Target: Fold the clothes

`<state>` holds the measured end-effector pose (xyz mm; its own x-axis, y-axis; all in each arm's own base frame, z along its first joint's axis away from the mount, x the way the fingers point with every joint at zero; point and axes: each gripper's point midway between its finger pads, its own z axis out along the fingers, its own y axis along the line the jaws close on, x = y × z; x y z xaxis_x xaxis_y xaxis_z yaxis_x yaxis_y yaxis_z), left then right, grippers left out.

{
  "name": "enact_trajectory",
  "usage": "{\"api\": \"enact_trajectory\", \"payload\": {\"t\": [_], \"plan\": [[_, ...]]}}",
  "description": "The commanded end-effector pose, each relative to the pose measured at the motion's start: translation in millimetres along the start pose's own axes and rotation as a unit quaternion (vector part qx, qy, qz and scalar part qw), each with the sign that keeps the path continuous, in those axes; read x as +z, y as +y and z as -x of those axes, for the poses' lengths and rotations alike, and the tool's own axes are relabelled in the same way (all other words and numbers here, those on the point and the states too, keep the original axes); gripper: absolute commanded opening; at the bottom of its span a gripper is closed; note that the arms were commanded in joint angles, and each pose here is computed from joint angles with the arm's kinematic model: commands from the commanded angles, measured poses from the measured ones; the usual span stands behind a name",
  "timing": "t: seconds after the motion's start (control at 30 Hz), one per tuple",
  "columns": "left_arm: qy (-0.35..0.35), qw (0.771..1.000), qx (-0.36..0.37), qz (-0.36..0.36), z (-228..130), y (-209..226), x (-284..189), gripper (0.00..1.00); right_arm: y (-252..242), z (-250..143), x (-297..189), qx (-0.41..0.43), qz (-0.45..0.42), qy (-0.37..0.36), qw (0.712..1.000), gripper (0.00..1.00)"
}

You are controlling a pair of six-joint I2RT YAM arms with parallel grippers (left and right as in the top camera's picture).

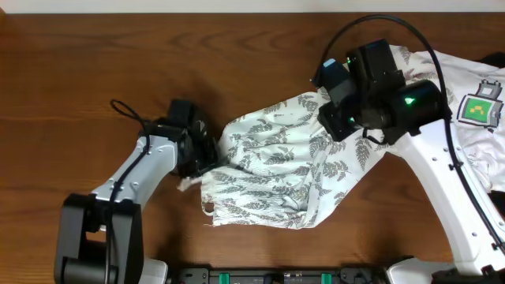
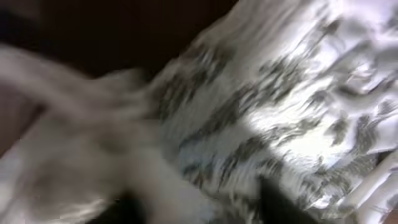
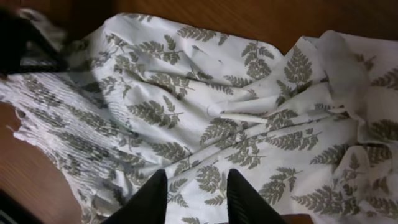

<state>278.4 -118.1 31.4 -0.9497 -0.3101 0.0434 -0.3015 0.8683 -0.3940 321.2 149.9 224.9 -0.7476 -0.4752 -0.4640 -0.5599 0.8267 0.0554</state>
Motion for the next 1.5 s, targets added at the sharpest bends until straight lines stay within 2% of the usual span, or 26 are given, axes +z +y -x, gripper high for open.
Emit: {"api": "enact_trajectory", "payload": {"t": [0.0, 0.1, 0.17, 0.23, 0.3, 0.47, 0.53, 0.67, 0.7, 0.73, 0.77, 0.8, 0.97, 1.1, 1.2, 1.37, 1.47], "plan": [[-0.027, 0.999, 0.019, -0.032, 14.8, -18.0, -5.5, 0.06, -4.9, 2.4, -12.5, 0.01, -0.008, -0.015, 1.0, 0.28], [-0.069, 0.994, 0.069, -0.04, 33.8, -31.6, -22.1, 0.06, -10.1, 1.2, -14.7, 0.014, -0.019, -0.015, 1.0, 0.24], [-0.117, 0.99, 0.083, 0.002, 52.7, -27.2, -43.5, 0.06, -17.0, -0.3, -17.6, 0.021, -0.031, -0.016, 0.999, 0.2], [-0.172, 0.981, 0.072, 0.052, 73.9, -15.5, -72.0, 0.06, -28.9, -2.2, -21.9, 0.049, -0.052, -0.019, 0.997, 0.2], [-0.218, 0.972, 0.057, 0.071, 92.3, -7.2, -101.0, 0.06, -42.9, -4.7, -26.1, 0.078, -0.073, -0.021, 0.994, 0.21], [-0.302, 0.951, 0.005, 0.061, 131.1, 17.7, -152.1, 0.06, -87.4, -19.5, -36.2, 0.172, -0.143, -0.018, 0.975, 0.24], [-0.33, 0.942, -0.014, 0.059, 145.8, 31.2, -164.9, 0.06, -97.1, -24.8, -38.7, 0.191, -0.147, -0.016, 0.97, 0.3], [-0.377, 0.922, -0.056, 0.069, 173.5, 66.7, -186.1, 0.08, -105.9, -35.3, -38.9, 0.21, -0.147, -0.003, 0.967, 0.32], [-0.383, 0.919, -0.064, 0.07, 178.4, 73.6, -188.4, 0.26, -105.6, -36.6, -38.7, 0.212, -0.145, -0.001, 0.966, 0.32], [-0.388, 0.916, -0.07, 0.071, 182.1, 79.2, -190.3, 0.55, -105.1, -37.6, -38.3, 0.212, -0.144, 0.001, 0.967, 0.32], [-0.39, 0.915, -0.074, 0.072, 184.4, 83.2, -190.4, 0.84, -104.8, -38.0, -38.1, 0.212, -0.144, 0.002, 0.967, 0.32], [-0.389, 0.916, -0.075, 0.07, 185.2, 84.4, -189.7, 0.98, -104.5, -37.9, -37.9, 0.212, -0.143, 0.002, 0.967, 0.32], [-0.354, 0.931, -0.065, 0.058, 173.2, 78.8, -177.0, 0.98, -104.1, -39.7, -36.1, 0.213, -0.141, 0.008, 0.967, 0.32], [-0.251, 0.965, -0.071, 0.022, 133.0, 67.4, -146.6, 0.98, -103.3, -45.7, -30.6, 0.214, -0.139, 0.019, 0.967, 0.35], [-0.188, 0.978, -0.076, 0.041, 103.2, 69.7, -129.1, 0.98, -103.9, -50.9, -21.9, 0.215, -0.139, 0.026, 0.966, 0.36], [-0.133, 0.987, -0.073, 0.055, 74.8, 68.4, -109.5, 0.98, -126.3, -65.1, -0.6, 0.258, -0.182, 0.039, 0.948, 0.31], [-0.121, 0.989, -0.061, 0.056, 68.0, 63.2, -101.2, 0.98, -148.3, -68.0, 15.5, 0.283, -0.194, 0.033, 0.939, 0.2]]}}
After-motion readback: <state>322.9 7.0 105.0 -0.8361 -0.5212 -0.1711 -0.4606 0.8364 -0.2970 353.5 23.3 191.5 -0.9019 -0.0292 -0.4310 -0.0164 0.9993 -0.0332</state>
